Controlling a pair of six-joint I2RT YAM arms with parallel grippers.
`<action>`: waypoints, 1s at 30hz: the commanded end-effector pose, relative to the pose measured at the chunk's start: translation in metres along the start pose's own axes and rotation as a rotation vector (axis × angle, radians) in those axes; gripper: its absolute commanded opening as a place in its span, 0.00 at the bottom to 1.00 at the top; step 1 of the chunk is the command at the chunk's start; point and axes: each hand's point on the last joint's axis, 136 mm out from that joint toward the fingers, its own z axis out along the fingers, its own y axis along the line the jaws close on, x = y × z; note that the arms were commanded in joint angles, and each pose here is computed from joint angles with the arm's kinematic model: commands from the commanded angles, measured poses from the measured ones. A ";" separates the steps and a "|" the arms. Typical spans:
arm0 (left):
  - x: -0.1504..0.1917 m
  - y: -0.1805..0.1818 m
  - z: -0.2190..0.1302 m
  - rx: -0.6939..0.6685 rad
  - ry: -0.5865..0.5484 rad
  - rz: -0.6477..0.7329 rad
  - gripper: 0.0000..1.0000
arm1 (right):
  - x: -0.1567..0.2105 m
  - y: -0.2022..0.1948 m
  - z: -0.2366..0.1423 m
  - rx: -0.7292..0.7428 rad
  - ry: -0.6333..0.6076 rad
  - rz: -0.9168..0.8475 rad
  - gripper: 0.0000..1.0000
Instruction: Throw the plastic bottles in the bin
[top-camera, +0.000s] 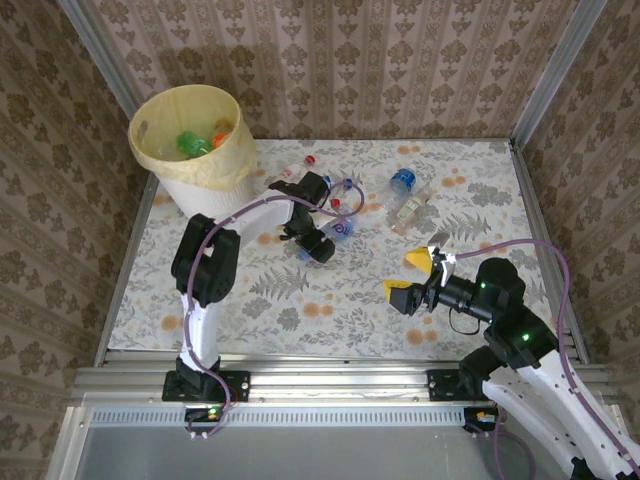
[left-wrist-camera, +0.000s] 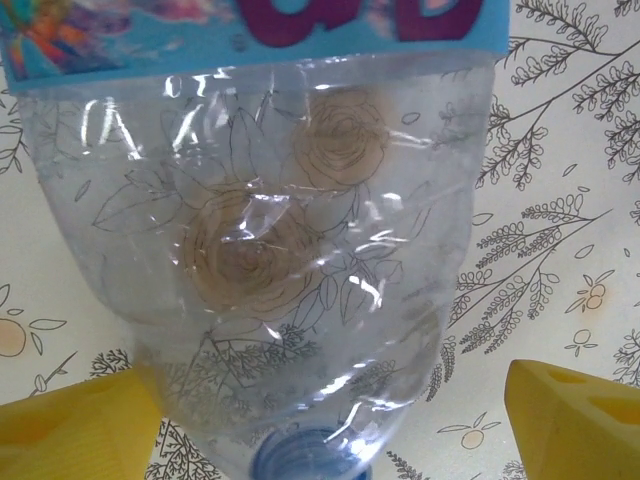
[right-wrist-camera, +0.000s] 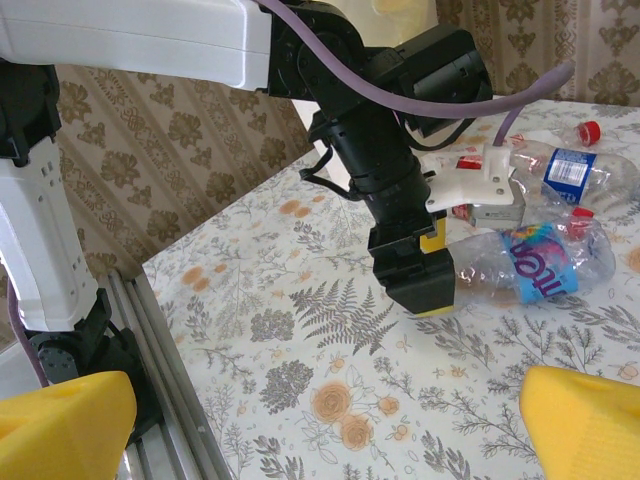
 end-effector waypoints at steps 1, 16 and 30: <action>-0.003 0.003 0.004 0.002 0.006 -0.013 0.86 | -0.006 0.008 -0.004 -0.026 -0.021 -0.018 1.00; -0.003 0.003 0.006 0.007 0.006 -0.021 0.70 | -0.006 0.007 -0.003 -0.026 -0.021 -0.019 1.00; -0.010 -0.004 -0.010 0.030 -0.060 -0.007 0.56 | -0.006 0.007 -0.004 -0.021 -0.020 -0.018 1.00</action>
